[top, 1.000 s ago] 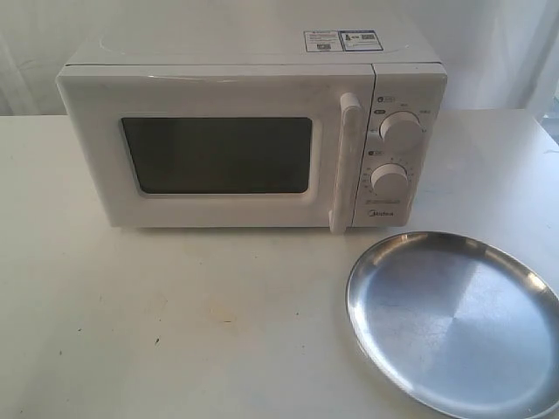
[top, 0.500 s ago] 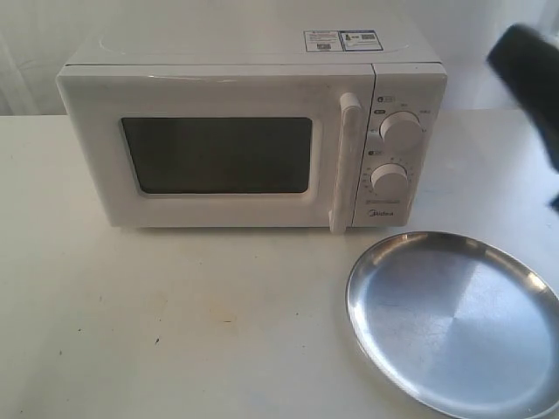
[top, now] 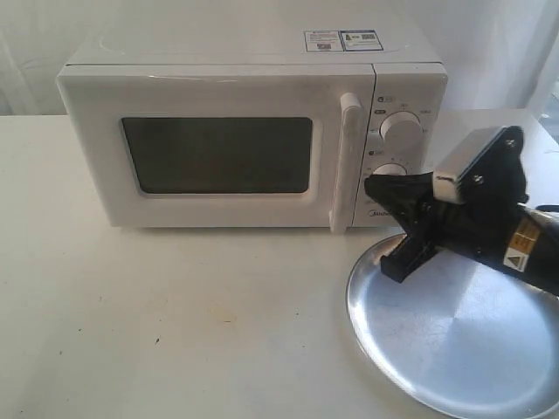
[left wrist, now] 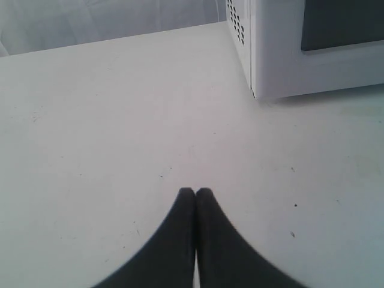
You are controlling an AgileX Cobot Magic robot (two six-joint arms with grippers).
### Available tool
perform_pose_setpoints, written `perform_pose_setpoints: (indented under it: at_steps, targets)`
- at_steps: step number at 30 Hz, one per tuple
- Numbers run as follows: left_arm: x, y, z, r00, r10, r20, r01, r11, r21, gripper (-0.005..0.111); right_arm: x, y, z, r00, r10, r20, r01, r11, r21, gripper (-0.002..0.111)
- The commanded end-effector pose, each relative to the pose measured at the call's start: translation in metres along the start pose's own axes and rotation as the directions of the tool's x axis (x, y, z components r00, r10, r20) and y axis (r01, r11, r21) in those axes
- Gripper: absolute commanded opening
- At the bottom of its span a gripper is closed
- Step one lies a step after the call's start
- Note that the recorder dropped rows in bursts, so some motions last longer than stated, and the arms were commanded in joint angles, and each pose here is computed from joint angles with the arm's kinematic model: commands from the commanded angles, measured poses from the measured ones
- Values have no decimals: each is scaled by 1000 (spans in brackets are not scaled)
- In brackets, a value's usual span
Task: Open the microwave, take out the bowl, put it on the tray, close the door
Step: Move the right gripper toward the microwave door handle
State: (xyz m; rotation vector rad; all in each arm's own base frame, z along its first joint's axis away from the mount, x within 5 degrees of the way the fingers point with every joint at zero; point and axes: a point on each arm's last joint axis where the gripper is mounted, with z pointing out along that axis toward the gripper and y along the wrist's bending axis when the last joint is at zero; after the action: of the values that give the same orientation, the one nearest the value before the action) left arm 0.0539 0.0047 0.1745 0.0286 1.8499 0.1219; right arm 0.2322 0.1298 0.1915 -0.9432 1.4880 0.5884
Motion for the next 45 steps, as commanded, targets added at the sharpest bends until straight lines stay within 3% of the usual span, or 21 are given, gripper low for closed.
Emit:
perform_pose_setpoints:
  at_steps: [1, 10, 12, 17, 24, 28, 31, 33, 37, 45]
  targets:
    - [1, 0, 0, 1000, -10, 0, 10, 1000, 2, 0, 13, -8, 25, 998, -55, -21, 52, 991, -126, 0]
    - [1, 0, 0, 1000, -10, 0, 10, 1000, 2, 0, 20, -46, 5, 1000, 27, -1, -26, 990, -138, 0]
    - [1, 0, 0, 1000, -10, 0, 10, 1000, 2, 0, 18, -51, -3, 997, 48, 53, -37, 983, -179, 0]
    - [1, 0, 0, 1000, -10, 0, 10, 1000, 2, 0, 22, -58, 8, 994, 73, -81, -99, 915, -392, 0]
    - [1, 0, 0, 1000, -10, 0, 10, 1000, 2, 0, 30, -71, 23, 991, 85, -101, -119, 903, -412, 1]
    - [1, 0, 0, 1000, -10, 0, 10, 1000, 2, 0, 29, -73, 24, 995, 64, -71, -87, 915, -394, 18]
    - [1, 0, 0, 1000, -10, 0, 10, 1000, 2, 0, 27, -76, 25, 995, 87, -52, -101, 927, -362, 45]
    - [1, 0, 0, 1000, -10, 0, 10, 1000, 2, 0, 25, -77, 27, 995, 92, -37, -99, 933, -345, 54]
    - [1, 0, 0, 1000, -10, 0, 10, 1000, 2, 0, 22, -78, 29, 995, 100, -8, -97, 944, -315, 54]
    - [1, 0, 0, 1000, -10, 0, 10, 1000, 2, 0, 12, -57, 53, 998, 56, -4, -53, 926, -374, 54]
